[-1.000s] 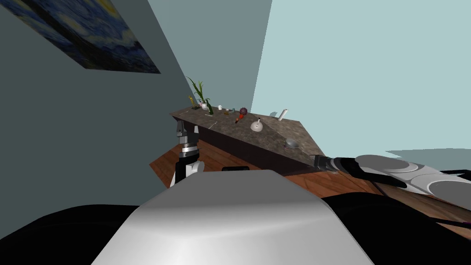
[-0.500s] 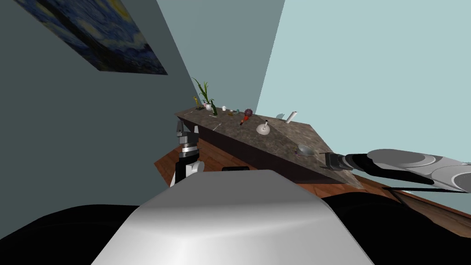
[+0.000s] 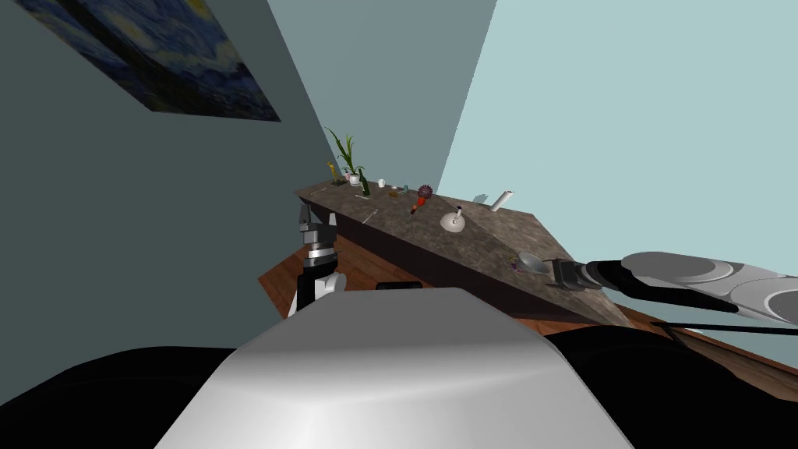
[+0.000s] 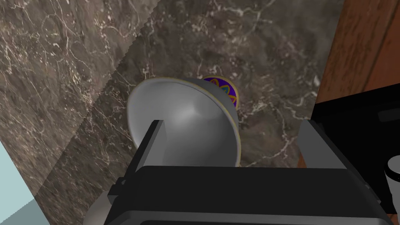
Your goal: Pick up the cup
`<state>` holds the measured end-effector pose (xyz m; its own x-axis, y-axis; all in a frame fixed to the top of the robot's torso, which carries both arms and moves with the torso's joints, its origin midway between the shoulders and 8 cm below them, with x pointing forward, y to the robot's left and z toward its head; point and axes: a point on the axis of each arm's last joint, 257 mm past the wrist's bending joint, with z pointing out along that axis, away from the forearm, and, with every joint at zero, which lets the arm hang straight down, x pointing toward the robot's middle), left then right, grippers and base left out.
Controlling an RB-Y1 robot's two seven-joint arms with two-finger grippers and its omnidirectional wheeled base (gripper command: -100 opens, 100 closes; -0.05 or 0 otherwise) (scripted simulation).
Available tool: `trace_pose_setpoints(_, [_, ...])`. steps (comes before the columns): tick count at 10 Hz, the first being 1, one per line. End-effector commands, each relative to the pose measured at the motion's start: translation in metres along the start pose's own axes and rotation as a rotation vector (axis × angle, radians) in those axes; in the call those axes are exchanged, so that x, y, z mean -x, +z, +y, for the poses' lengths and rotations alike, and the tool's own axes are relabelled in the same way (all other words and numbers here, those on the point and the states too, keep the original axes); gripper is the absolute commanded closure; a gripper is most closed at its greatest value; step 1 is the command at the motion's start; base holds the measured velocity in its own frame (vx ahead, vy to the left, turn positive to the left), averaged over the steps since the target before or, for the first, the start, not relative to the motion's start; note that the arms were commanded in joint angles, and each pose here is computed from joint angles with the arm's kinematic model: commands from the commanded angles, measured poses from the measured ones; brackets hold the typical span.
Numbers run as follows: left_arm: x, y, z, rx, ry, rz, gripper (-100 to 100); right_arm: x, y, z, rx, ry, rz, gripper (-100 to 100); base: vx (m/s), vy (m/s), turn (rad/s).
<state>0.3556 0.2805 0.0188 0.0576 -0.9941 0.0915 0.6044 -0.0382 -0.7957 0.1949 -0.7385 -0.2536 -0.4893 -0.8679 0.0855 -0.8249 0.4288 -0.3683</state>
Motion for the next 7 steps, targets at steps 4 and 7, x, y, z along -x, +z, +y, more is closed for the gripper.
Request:
trace_pose_setpoints(4, [0.000, 0.000, 0.000, 0.000, 0.000, 0.000, 0, 0.030, 0.012, 0.009, -0.008, -0.079, -0.033, -100, 0.126, -0.038, -0.185])
trace_pose_setpoints(7, [0.000, 0.000, 0.000, 0.000, 0.000, 0.000, 0, 0.035, 0.015, 0.012, -0.009, -0.093, -0.040, -100, 0.054, 0.006, -0.102])
